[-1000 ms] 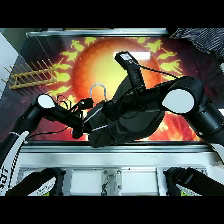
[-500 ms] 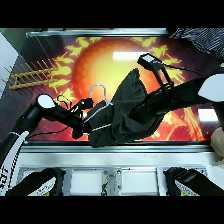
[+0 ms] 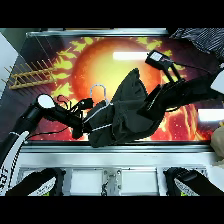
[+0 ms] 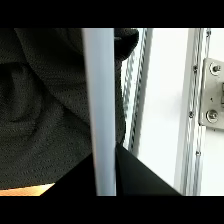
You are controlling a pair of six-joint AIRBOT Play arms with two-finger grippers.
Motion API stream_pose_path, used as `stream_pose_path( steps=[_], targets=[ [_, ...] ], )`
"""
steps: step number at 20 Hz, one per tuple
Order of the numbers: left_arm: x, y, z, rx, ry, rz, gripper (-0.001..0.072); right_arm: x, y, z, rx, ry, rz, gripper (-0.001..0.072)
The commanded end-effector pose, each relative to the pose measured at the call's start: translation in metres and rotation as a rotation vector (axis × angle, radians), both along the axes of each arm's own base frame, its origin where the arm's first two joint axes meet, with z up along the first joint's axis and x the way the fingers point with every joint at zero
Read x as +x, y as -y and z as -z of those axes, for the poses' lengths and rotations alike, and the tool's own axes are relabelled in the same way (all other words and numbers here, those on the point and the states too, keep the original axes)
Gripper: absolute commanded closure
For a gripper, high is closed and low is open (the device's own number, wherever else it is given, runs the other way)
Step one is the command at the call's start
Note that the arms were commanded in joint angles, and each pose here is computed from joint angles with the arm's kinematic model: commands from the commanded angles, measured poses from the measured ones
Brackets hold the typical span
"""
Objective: Fold the clothes and pants, and hang the long-sleeved shirts on hangers.
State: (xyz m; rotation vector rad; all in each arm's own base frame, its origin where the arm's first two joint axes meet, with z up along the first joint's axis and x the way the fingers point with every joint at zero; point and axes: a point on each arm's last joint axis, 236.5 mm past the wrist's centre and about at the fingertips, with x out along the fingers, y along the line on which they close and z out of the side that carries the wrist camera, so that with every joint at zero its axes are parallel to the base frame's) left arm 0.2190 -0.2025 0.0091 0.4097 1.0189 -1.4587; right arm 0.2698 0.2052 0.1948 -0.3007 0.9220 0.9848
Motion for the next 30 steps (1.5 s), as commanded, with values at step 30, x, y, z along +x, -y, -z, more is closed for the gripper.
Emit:
stream_pose_path(
  steps=[30],
  targets=[
    [0.0, 0.0, 0.0, 0.0, 0.0, 0.0, 0.0691, 0.04, 0.046, 0.089, 0.687, -0.011, -0.495, 0.0079]
  ],
)
